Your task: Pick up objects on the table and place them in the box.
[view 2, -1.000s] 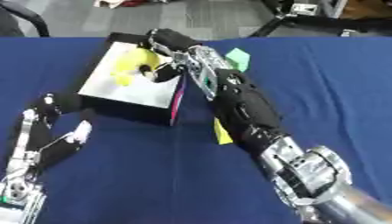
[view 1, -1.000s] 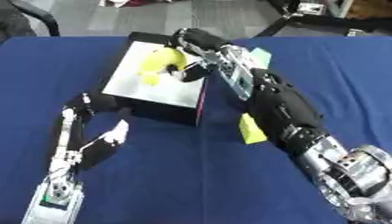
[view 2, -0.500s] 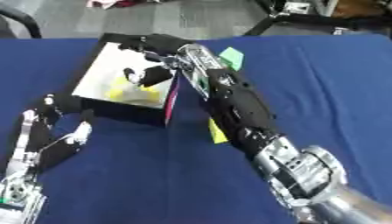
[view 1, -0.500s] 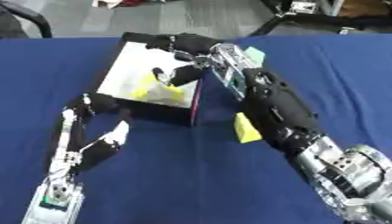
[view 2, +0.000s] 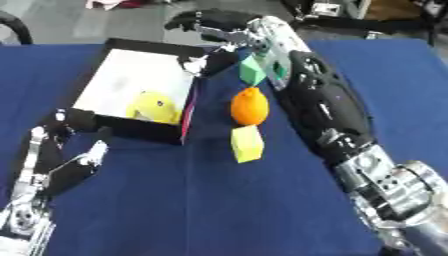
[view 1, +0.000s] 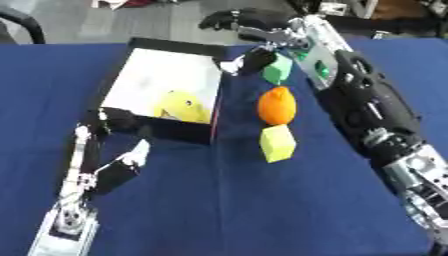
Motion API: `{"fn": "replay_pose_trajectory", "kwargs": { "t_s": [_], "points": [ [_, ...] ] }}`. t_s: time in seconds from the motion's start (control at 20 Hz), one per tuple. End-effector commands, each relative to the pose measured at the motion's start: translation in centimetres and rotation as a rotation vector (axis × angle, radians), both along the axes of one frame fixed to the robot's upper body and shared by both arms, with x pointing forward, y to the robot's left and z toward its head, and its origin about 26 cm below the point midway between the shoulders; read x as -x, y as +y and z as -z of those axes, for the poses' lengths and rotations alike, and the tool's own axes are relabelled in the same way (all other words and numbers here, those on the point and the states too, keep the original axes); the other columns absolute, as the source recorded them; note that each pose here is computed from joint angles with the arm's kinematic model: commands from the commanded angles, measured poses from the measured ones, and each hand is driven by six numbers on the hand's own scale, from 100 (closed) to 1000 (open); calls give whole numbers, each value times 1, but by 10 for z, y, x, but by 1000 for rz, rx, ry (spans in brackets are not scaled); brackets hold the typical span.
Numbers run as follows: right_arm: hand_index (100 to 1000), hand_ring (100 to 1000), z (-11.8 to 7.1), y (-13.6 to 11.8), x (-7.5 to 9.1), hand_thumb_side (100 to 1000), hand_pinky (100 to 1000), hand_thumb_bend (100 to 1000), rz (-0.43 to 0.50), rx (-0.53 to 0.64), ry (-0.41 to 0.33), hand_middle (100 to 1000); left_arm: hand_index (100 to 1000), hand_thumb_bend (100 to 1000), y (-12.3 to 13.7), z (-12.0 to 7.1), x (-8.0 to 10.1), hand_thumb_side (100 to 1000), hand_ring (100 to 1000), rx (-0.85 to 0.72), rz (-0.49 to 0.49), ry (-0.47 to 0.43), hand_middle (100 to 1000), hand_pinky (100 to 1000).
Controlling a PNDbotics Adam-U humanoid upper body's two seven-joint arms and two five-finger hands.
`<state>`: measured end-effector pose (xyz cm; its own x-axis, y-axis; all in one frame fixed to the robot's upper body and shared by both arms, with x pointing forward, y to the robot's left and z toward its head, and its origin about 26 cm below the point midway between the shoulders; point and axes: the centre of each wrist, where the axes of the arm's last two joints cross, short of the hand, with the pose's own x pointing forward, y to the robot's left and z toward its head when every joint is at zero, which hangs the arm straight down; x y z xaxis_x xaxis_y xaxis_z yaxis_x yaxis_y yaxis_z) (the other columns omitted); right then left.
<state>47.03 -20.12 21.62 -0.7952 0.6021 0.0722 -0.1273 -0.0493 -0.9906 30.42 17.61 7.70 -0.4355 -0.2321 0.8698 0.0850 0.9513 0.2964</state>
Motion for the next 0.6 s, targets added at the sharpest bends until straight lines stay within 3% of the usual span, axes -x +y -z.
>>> {"fn": "replay_pose_trajectory", "kwargs": {
  "t_s": [0.05,0.1,0.3,0.6],
  "points": [
    [976,892,-16,-32,11,731,910,100,32,40,34,921,556,292,6,-4,-1,100,760,-14,-19,-22,590,737],
    [975,893,-10,-40,13,809,911,100,49,54,66,919,556,293,7,-4,-1,100,760,-15,-21,-22,590,737],
    [970,895,13,-61,14,892,913,100,130,130,173,913,555,293,8,-3,-1,100,760,-15,-29,-19,591,737],
    [968,903,42,-63,5,849,924,100,204,229,217,905,555,293,8,-3,0,100,761,-13,-27,-17,591,737]
  ]
}}
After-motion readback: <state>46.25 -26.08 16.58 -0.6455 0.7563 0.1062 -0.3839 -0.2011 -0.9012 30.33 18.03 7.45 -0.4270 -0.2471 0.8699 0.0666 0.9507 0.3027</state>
